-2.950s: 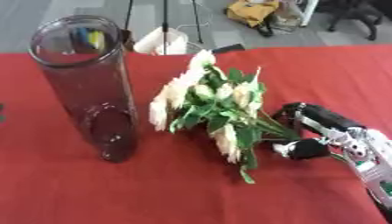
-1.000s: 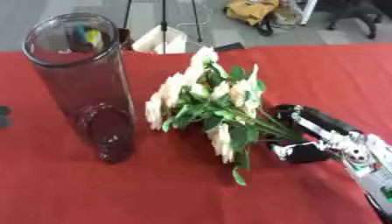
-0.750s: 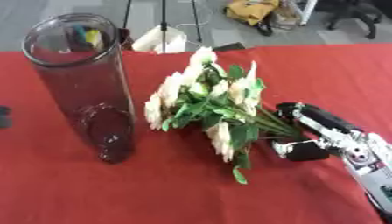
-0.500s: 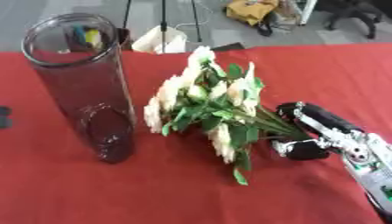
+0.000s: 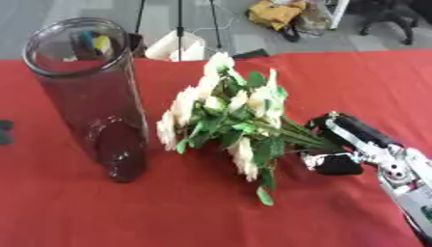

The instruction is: Arrange flowers into the vase.

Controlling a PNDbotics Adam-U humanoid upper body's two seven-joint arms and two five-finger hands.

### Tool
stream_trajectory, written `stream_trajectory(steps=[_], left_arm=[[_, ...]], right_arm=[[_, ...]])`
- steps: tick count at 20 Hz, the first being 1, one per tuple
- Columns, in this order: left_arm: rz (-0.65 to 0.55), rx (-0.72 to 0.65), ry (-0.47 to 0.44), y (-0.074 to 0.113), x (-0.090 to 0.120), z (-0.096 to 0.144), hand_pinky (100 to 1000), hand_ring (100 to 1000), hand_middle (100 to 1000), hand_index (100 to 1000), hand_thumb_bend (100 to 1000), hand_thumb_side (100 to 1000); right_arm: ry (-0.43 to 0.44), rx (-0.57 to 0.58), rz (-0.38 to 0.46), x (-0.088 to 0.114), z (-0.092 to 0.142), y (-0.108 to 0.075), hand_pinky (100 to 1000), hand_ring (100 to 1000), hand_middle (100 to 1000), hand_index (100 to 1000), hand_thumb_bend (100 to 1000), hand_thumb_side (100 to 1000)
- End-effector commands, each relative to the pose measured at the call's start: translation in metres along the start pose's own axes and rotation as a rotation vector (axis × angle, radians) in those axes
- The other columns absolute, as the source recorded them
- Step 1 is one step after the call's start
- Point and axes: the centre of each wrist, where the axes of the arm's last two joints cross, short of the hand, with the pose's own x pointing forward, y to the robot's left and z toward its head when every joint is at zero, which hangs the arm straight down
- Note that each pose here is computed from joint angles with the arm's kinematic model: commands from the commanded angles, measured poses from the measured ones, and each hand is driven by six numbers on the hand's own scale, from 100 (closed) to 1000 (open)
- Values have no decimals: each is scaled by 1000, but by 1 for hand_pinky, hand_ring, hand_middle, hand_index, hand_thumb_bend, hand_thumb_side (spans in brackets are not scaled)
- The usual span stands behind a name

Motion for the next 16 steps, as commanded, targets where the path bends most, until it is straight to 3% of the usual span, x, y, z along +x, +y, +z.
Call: stream_trajectory(steps=[1,4,11,14,16], left_arm=[[3,-15,-29,-2,6,-4,620,475,648,784,140,1000],[3,-17,-29,-2,6,-4,620,475,648,784,140,1000],[2,-23,-29,-2,6,-5,621,474,648,785,138,1000],[1,-26,-28,-2,6,-5,621,474,649,786,137,1000],[1,-29,-28,-2,6,-5,621,474,650,786,137,1000]], right_arm=[[-1,-43,51,0,2,-15,648,755,100,597,100,577],[3,-52,57,-1,2,-15,637,735,100,573,100,589],[12,-30,68,-5,1,-10,577,592,100,440,100,666],[3,-23,70,-6,1,-9,524,523,100,301,100,660],[-10,-27,68,-6,1,-9,500,493,100,265,100,657]])
